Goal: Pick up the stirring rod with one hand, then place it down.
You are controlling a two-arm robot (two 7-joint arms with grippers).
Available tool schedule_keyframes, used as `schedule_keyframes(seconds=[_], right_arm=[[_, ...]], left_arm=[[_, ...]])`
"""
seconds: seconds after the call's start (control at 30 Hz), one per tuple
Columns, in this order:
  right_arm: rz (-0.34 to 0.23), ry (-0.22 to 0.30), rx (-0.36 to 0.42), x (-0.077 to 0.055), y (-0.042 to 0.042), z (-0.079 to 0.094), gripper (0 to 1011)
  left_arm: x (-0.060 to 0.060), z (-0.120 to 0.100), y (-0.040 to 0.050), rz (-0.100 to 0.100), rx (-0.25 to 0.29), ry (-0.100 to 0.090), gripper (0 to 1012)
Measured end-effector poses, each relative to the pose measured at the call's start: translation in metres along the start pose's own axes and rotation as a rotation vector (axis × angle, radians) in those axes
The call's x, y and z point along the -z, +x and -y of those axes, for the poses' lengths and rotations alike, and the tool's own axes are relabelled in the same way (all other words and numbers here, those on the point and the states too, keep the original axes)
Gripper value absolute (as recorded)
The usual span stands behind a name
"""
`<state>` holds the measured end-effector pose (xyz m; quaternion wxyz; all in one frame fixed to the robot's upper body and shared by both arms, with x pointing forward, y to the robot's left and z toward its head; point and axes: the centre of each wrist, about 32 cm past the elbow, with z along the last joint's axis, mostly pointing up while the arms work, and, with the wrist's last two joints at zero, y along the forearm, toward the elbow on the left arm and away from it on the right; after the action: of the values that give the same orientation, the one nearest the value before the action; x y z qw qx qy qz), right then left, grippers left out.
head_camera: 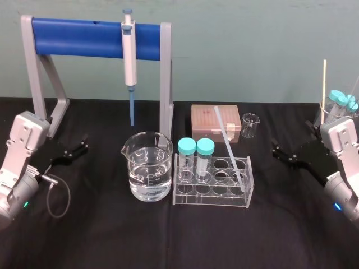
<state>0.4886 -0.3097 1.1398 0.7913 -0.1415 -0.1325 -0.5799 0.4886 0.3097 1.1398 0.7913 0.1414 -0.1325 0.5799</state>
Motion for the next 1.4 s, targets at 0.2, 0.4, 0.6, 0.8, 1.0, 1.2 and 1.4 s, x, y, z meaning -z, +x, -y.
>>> schedule_keyframes(seconds=[0.2, 0.4, 0.6, 0.8, 1.0, 1.2, 1.4], right_arm=[[0.0, 0.0, 0.0, 0.0, 0.0, 0.0, 1003], [0.0, 0.0, 0.0, 0.0, 0.0, 0.0, 1002], [0.0, 0.0, 0.0, 0.0, 0.0, 0.0, 1002], [0.0, 0.0, 0.0, 0.0, 0.0, 0.0, 1003], [0.0, 0.0, 0.0, 0.0, 0.0, 0.0, 1003], [0.0, 0.0, 0.0, 0.0, 0.0, 0.0, 1003], [0.0, 0.0, 0.0, 0.0, 0.0, 0.0, 1002]], left_arm=[[0.0, 0.0, 0.0, 0.0, 0.0, 0.0, 1001], [0.0, 0.0, 0.0, 0.0, 0.0, 0.0, 1000], [0.0, 0.0, 0.0, 0.0, 0.0, 0.0, 1000], [0.0, 0.0, 0.0, 0.0, 0.0, 0.0, 1000], [0.0, 0.0, 0.0, 0.0, 0.0, 0.0, 1000], [0.0, 0.0, 0.0, 0.0, 0.0, 0.0, 1000], [0.0, 0.0, 0.0, 0.0, 0.0, 0.0, 1001]])
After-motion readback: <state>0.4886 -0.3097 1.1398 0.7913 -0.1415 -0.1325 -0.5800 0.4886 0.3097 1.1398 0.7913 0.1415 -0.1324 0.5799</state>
